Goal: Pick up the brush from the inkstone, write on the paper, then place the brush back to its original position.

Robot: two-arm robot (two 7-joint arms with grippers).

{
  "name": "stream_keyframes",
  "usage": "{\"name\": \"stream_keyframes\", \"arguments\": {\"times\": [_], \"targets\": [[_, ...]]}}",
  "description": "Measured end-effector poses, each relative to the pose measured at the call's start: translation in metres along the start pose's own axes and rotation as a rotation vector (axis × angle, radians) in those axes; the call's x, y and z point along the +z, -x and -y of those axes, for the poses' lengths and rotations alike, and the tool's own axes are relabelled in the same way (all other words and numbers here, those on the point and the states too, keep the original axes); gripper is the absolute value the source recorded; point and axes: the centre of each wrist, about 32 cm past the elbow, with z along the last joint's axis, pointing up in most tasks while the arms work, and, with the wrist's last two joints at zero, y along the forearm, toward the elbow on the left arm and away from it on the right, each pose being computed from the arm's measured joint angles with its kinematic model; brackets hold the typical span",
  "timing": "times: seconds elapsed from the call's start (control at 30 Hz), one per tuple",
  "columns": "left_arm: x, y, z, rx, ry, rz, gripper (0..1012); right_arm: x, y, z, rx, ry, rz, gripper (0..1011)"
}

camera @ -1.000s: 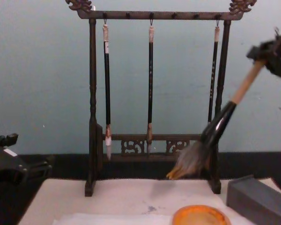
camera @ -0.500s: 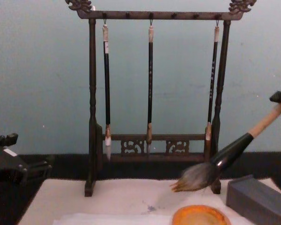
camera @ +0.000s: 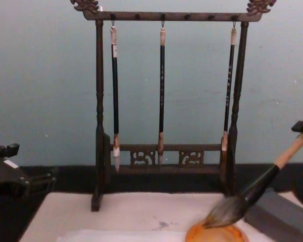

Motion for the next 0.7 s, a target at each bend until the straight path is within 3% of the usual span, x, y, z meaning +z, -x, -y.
{"name": "stream_keyframes", "arguments": {"times": [0.27,0.7], "targets": [[0.0,0.0,0.0,0.0,0.0,0.0,1010,0.011,-0.005,-0.012,0.017,0.046,-0.019,163],[0.0,0.0,0.0,0.0,0.0,0.0,1010,0.005,-0.015,-0.022,0.001,0.102,-0.066,163]]}}
